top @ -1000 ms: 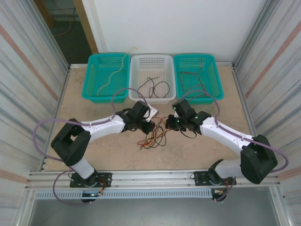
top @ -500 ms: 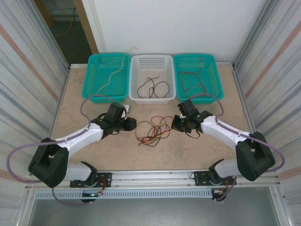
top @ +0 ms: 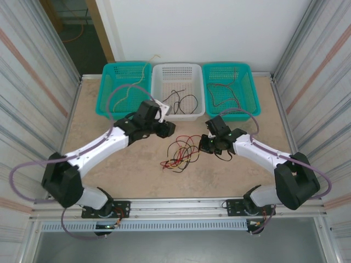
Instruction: Untangle the cables
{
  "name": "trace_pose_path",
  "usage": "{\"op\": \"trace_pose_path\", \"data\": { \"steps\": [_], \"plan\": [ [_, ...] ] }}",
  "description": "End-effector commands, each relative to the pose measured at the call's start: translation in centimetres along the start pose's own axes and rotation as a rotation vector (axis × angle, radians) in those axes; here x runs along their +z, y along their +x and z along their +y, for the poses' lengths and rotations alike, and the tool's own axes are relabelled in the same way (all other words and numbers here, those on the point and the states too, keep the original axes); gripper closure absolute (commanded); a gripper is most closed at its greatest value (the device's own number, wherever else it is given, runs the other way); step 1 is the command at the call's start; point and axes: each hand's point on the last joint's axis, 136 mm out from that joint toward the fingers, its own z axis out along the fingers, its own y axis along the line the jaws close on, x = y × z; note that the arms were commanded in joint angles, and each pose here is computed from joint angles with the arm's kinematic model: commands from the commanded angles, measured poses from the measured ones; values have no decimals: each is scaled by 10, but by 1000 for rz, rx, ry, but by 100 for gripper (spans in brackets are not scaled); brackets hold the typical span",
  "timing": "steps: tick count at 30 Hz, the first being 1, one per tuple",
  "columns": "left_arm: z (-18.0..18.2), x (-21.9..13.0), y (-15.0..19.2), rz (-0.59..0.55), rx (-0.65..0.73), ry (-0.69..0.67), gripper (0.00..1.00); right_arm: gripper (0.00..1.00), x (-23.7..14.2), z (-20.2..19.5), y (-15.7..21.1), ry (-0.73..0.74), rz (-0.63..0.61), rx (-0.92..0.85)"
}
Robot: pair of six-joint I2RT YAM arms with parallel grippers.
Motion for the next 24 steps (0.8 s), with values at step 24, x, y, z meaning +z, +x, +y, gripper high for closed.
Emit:
{"op": "trace_pose_path", "data": {
  "steps": [24],
  "plan": [
    [5, 93, 83, 334, 45, 62, 53, 95, -11, 13, -5, -38, -14, -10]
  ]
}}
